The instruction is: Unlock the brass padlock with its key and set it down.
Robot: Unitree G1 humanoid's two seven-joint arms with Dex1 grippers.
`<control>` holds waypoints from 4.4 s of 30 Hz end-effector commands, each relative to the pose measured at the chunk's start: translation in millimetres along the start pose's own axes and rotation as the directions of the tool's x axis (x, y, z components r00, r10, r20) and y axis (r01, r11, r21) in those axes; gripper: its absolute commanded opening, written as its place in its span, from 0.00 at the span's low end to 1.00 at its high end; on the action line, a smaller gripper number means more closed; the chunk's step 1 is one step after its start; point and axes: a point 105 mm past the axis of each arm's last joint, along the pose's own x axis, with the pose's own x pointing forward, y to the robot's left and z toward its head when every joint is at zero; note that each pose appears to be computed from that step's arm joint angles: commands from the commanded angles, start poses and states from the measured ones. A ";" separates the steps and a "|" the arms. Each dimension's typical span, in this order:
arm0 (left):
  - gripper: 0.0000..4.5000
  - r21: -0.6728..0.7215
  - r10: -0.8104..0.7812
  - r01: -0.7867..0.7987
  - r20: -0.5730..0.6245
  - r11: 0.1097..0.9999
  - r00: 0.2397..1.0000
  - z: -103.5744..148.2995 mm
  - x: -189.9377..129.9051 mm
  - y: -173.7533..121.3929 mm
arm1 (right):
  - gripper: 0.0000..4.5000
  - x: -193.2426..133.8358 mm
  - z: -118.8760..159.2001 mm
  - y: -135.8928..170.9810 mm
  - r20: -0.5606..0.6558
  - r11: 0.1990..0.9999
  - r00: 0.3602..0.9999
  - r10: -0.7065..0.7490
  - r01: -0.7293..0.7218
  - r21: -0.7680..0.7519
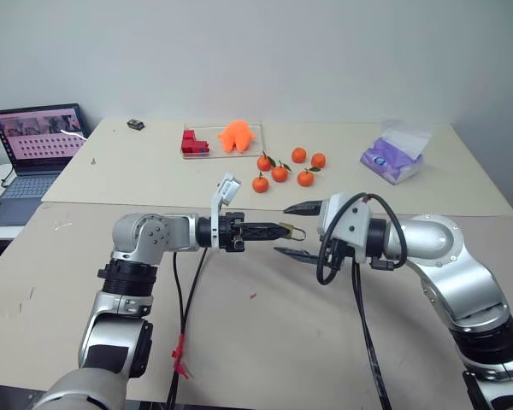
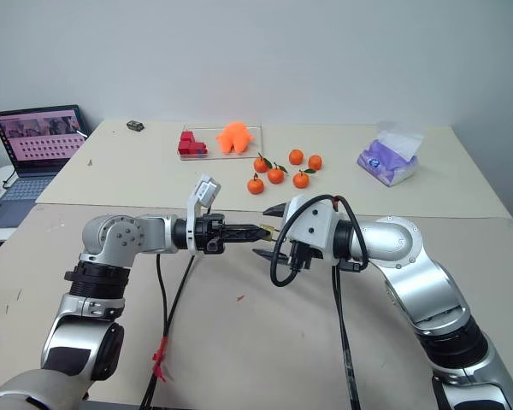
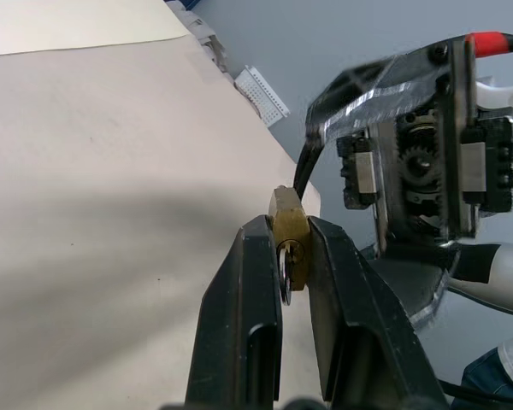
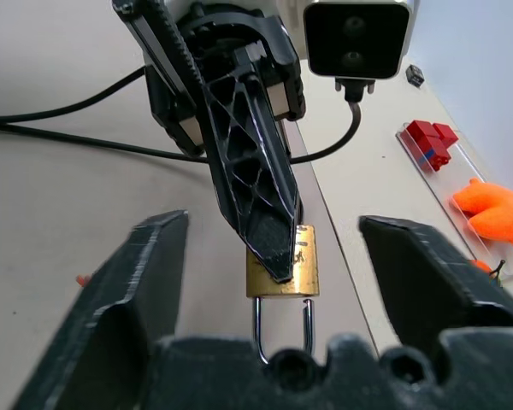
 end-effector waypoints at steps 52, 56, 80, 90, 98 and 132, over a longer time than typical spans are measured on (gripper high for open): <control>0.01 0.029 -0.043 0.044 -0.010 0.999 0.999 1.3 0.4 -23.3 | 0.01 -26.3 -17.2 -9.8 -0.055 0.996 0.998 -0.028 0.033 0.079; 0.01 0.028 -0.035 0.035 -0.006 0.999 0.999 1.3 0.4 -20.7 | 0.01 -29.3 -10.9 -13.5 -0.044 0.998 0.999 -0.027 0.030 0.064; 0.01 0.071 -0.065 0.065 -0.003 0.995 0.998 15.7 4.1 -32.1 | 0.01 -36.7 -24.5 -4.3 -0.080 0.995 0.996 -0.029 0.036 0.094; 0.01 0.067 -0.053 0.053 0.000 0.996 0.999 14.5 4.4 -28.0 | 0.01 -34.7 -19.1 -4.2 -0.076 0.997 0.997 -0.020 0.026 0.079; 0.01 0.059 -0.055 0.055 -0.011 0.997 0.998 10.8 5.3 -25.7 | 0.01 -44.1 -16.7 -13.1 -0.102 0.996 0.993 -0.062 0.067 0.054; 0.01 0.071 -0.050 0.053 -0.040 0.996 0.998 11.1 7.2 -19.4 | 0.01 -59.8 -23.1 23.6 -0.197 0.985 0.978 0.073 -0.040 0.166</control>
